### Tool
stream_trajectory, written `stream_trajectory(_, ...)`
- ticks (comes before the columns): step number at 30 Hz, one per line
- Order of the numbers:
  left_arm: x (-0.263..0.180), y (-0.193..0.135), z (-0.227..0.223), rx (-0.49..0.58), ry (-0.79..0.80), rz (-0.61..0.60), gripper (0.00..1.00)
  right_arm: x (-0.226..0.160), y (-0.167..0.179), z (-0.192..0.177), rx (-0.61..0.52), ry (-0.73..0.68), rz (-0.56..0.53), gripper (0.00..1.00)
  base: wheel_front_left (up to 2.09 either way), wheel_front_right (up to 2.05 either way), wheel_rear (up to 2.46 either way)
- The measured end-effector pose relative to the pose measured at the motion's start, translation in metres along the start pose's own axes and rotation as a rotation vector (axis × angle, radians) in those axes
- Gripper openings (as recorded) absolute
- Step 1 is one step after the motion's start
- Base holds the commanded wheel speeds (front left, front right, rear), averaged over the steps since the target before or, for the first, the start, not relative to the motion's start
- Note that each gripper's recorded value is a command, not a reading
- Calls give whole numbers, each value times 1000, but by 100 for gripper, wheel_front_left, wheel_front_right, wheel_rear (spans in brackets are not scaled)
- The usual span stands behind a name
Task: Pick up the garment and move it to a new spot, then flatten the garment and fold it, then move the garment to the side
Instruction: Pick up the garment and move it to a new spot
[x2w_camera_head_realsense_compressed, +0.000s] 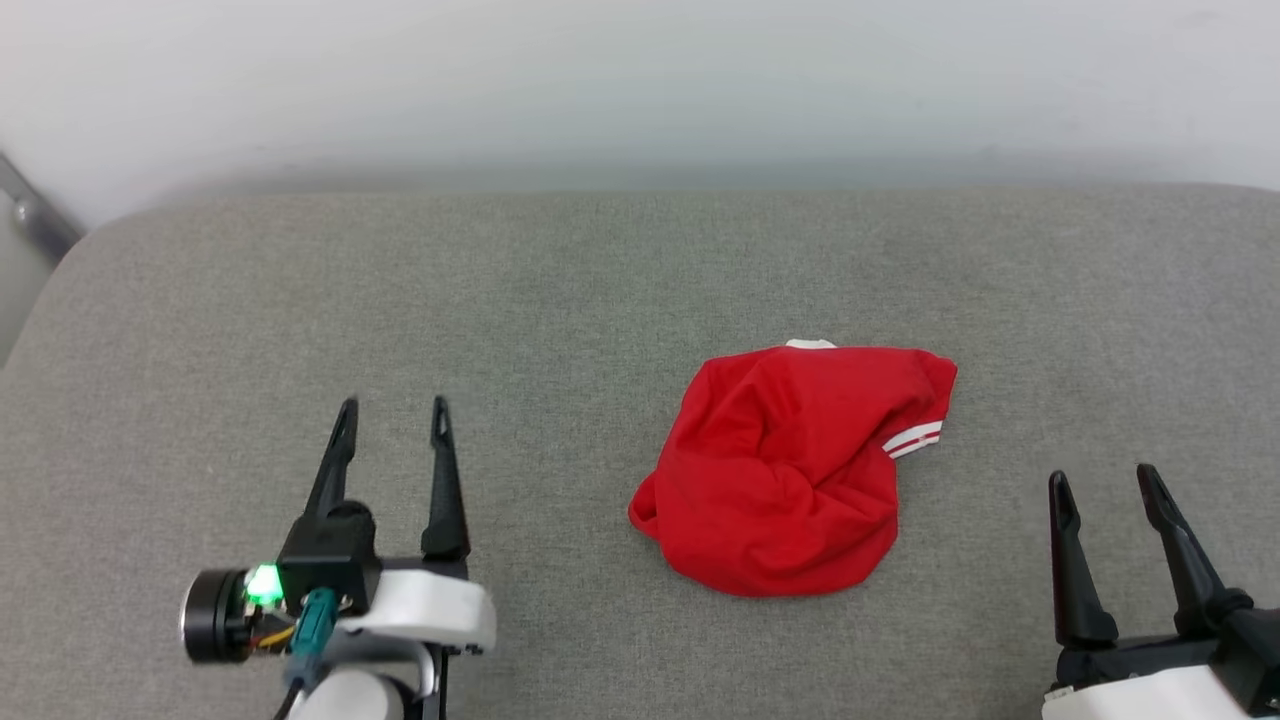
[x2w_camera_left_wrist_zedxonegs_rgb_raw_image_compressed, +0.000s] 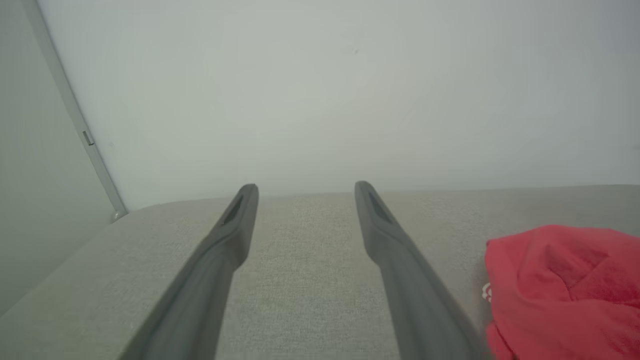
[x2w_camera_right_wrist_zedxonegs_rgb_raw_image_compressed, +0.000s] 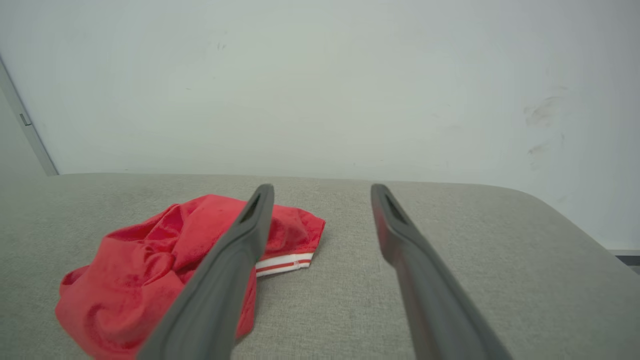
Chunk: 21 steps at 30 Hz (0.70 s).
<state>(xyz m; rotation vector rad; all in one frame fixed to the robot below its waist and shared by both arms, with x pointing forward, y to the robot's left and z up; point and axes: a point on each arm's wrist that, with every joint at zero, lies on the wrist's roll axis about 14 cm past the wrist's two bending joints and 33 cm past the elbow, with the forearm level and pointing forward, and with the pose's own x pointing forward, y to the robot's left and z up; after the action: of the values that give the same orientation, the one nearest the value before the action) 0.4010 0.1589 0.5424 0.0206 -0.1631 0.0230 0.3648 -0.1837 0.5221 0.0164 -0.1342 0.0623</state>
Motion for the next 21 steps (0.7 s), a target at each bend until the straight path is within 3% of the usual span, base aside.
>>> stream_trajectory(6, -27, 14, -9, -11, 28, 44, 100, -13, -2, 3, 6, -2, -9, 100, 0, 0, 0)
stream_trajectory(21, -65, 17, -23, -28, 74, 20, 100, -37, -1, -3, 54, 23, -18, 100, 0, 0, 0)
